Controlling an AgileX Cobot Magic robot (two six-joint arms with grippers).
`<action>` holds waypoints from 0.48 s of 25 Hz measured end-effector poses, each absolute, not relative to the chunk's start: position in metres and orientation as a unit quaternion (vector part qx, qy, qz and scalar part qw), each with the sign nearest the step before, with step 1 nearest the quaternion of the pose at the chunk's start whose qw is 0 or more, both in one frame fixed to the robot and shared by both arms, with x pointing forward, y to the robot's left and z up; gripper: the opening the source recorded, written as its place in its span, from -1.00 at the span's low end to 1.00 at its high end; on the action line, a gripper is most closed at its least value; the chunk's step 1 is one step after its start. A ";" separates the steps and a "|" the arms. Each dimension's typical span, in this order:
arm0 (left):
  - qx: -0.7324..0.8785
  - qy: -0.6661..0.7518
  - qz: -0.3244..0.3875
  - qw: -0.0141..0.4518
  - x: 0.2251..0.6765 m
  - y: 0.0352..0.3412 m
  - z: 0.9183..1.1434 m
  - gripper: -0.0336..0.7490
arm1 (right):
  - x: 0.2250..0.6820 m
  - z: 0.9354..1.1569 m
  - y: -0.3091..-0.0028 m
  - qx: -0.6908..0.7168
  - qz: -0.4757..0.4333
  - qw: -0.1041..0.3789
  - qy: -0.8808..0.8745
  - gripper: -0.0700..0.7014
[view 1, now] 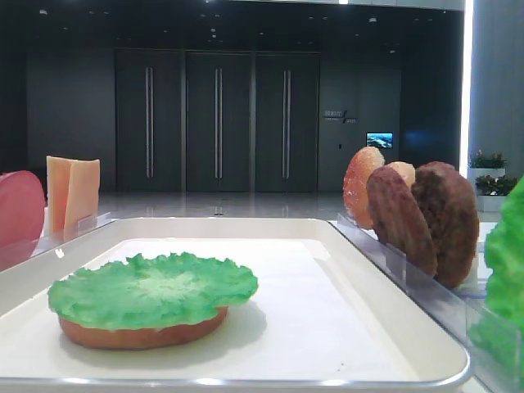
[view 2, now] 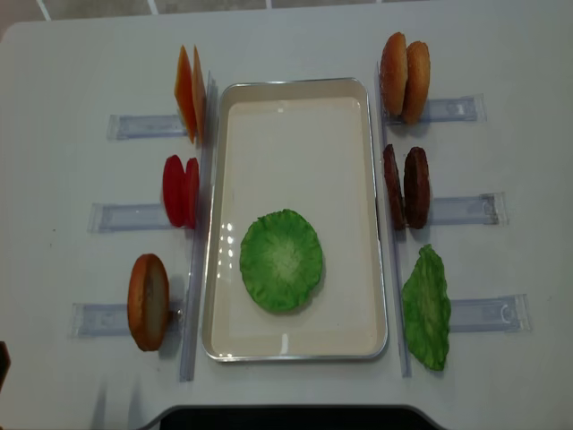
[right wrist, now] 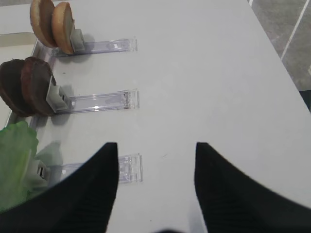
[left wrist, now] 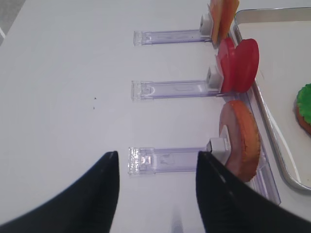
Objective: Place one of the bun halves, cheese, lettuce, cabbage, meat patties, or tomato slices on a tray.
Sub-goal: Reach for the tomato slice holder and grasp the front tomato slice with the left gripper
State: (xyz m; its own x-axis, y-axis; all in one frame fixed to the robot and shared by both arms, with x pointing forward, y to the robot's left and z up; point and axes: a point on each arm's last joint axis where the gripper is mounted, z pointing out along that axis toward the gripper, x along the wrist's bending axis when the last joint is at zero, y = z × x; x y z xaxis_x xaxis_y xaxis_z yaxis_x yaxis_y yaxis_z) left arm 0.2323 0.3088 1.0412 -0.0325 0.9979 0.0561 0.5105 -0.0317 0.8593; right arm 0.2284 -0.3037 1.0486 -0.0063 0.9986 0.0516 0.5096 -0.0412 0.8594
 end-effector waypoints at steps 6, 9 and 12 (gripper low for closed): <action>0.614 0.614 0.373 0.327 0.232 0.309 1.041 0.08 | 0.228 1.049 -0.304 0.621 0.367 0.333 0.607 0.08; 0.614 0.614 0.373 0.327 0.232 0.309 1.041 0.08 | 0.228 1.049 -0.304 0.621 0.367 0.333 0.607 0.08; 0.614 0.614 0.373 0.327 0.232 0.309 1.041 0.08 | 0.228 1.049 -0.304 0.621 0.367 0.333 0.607 0.08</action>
State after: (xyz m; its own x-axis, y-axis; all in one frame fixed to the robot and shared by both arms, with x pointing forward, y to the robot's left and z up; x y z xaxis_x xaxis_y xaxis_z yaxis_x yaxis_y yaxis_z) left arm 0.2323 0.3088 1.0412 -0.0325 0.9979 0.0561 0.5105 -0.0317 0.8593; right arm 0.2284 -0.3037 1.0486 -0.0064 0.9986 0.0517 0.5089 -0.0413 0.8598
